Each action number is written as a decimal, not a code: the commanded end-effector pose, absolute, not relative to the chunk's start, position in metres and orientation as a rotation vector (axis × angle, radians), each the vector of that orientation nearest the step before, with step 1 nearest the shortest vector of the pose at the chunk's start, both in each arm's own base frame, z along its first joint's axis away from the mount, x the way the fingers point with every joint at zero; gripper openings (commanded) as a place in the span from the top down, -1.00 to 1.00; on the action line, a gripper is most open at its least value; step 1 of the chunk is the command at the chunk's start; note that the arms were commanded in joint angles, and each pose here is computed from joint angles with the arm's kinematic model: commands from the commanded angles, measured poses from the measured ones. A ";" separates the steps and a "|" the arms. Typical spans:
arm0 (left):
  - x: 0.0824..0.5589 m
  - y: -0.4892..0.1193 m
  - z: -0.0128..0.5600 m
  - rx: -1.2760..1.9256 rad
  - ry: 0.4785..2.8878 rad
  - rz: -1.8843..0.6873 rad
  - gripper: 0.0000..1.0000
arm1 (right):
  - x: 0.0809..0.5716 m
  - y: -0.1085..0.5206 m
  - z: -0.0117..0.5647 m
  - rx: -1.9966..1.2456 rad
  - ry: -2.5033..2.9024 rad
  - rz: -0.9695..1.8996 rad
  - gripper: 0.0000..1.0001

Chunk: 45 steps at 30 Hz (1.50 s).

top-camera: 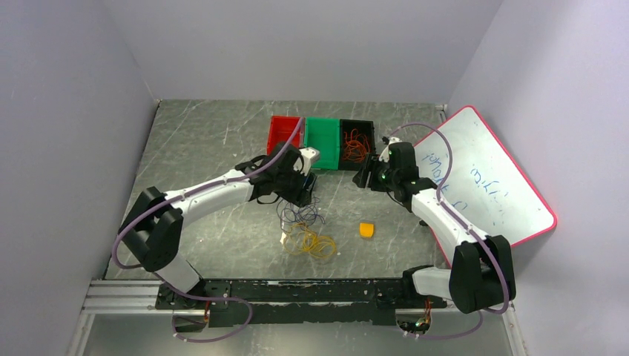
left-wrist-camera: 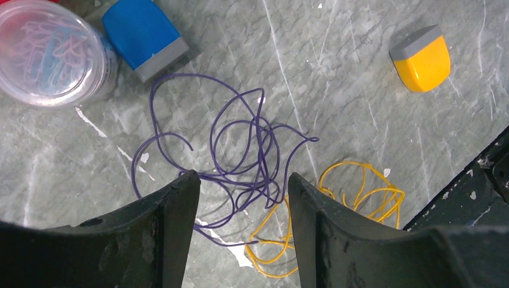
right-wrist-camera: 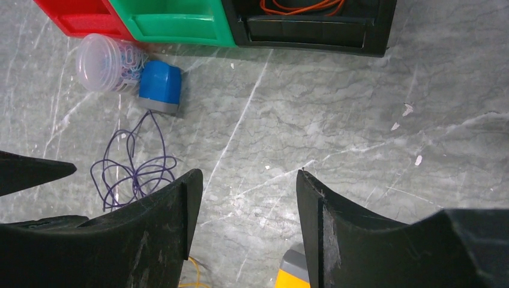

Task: Untangle the cables

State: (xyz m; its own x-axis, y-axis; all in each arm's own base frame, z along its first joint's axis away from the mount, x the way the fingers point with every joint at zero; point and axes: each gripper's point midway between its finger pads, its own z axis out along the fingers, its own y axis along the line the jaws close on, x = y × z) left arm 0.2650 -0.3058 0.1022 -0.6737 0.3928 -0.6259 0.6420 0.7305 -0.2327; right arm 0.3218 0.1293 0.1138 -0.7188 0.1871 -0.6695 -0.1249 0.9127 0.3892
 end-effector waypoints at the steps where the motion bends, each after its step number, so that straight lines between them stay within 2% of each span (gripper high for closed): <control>1: 0.274 -0.328 0.111 0.850 2.296 -0.634 -0.21 | 0.323 0.135 0.113 0.041 2.303 0.573 -0.24; 8: 0.276 -0.339 0.097 0.899 2.308 -0.636 -0.09 | 0.323 0.136 0.112 0.019 2.306 0.575 -0.22; 18: 0.280 -0.346 0.083 0.936 2.333 -0.616 0.44 | 0.320 0.136 0.114 0.012 2.294 0.583 -0.21; 27: 0.280 -0.338 0.093 0.916 2.320 -0.586 0.82 | 0.323 0.143 0.133 -0.014 2.185 0.637 -0.21; 36: 0.283 -0.331 0.158 0.820 2.234 -0.587 0.86 | 0.329 0.141 0.167 -0.050 2.015 0.633 -0.38; 45: 0.283 -0.323 0.222 0.733 2.095 -0.623 0.86 | 0.327 0.165 0.194 -0.165 1.853 0.773 -0.54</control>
